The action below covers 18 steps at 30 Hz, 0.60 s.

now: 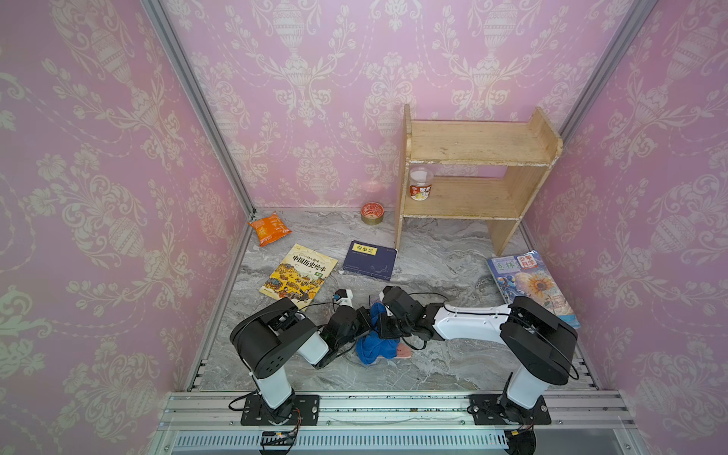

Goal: Wipe the cover of the book
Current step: Wipe the dirt from the cover of the book.

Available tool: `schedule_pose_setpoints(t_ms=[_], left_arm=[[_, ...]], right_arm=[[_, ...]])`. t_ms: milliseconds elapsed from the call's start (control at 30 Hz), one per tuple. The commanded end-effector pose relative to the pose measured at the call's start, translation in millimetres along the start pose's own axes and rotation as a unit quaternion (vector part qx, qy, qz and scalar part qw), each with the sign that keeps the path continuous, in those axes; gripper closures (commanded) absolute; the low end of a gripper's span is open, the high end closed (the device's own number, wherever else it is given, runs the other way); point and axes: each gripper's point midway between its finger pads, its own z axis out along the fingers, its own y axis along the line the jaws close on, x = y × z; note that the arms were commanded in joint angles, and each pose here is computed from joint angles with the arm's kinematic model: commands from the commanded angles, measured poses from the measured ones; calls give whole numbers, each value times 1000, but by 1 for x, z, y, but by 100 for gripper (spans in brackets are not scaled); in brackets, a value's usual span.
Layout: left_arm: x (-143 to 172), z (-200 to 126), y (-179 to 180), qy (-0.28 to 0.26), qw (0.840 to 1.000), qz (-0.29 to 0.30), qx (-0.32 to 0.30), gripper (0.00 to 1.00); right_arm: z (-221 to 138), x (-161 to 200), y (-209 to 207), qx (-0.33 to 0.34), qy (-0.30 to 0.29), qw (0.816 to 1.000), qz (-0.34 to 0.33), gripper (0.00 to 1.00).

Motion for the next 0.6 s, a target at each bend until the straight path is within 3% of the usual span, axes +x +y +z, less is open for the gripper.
schedule_pose_setpoints(t_ms=[0,133,400,567], left_arm=[[-6,5,-10,-12,1000,9,10,100],[-11,4,-12,-17,1000,11,7,100],[-12,5,-27,-1,1000,17,24,100],[-1,5,-52,42,997,26,67,100]], right_arm=[[18,132,-43,71,186,980,10,100],[-1,146,-68,93,178,979,25,100],[-57,110,-151,143,118,976,116,100],[-86,87,-176,156,84,972,153,100]])
